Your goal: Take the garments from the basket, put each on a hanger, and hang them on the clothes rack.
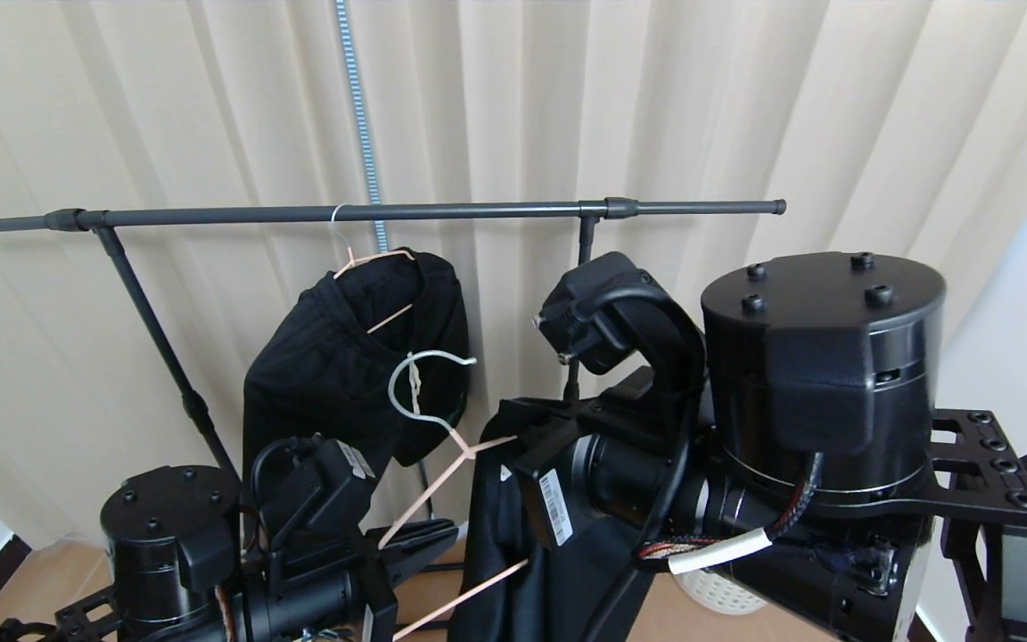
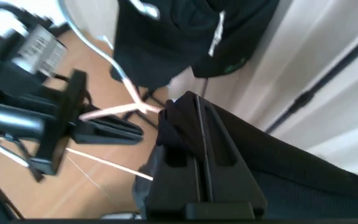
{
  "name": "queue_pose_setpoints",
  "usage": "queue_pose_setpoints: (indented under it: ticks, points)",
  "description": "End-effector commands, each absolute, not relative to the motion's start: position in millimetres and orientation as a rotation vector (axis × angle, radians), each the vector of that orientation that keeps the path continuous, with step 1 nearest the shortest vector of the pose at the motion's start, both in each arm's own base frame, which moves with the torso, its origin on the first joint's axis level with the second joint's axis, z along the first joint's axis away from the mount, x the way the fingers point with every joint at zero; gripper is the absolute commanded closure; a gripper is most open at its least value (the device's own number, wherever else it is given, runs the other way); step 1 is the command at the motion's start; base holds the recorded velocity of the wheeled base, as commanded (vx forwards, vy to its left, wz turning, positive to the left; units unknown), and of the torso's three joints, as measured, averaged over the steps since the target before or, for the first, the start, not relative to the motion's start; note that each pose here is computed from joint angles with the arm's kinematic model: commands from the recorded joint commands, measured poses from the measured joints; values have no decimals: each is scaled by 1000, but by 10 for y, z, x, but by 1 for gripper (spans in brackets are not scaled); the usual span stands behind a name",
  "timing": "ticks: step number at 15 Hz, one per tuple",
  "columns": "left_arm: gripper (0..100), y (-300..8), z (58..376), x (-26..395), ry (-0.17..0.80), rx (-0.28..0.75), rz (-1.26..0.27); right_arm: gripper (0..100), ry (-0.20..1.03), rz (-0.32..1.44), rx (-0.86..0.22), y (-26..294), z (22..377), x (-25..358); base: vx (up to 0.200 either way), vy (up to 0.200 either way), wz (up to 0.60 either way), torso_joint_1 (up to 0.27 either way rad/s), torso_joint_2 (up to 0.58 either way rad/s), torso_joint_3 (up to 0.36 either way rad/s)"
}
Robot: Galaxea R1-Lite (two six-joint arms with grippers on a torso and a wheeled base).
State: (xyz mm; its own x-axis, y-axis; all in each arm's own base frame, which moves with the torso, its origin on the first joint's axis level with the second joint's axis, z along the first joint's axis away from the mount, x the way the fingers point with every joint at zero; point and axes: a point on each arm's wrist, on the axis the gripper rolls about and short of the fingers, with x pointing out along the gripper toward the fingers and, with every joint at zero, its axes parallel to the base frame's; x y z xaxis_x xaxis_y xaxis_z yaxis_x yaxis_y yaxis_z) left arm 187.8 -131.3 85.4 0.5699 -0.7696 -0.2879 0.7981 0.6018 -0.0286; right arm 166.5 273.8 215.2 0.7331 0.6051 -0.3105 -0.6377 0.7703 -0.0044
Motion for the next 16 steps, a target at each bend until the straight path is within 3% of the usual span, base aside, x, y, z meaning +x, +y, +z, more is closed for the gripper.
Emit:
queue_pose_setpoints:
  ticks: [1,9,10,16]
  points:
    - [100,-1314,850,1875,286,110,-923,100,281,694,-88,2772,2165,1646,0,0,0,0,0,0]
    - [100,-1306,851,1851,255,106,-926,100,279,687,-87,2774,2151,1654,0,0,0,0,0,0]
    - [100,-1306,851,1851,255,106,-926,0,278,687,-86,2771,2156,1652,0,0,0,0,0,0]
    - [100,-1347,888,1775,226,107,-960,0,255,609,-57,2655,2236,1879,0,0,0,0,0,0]
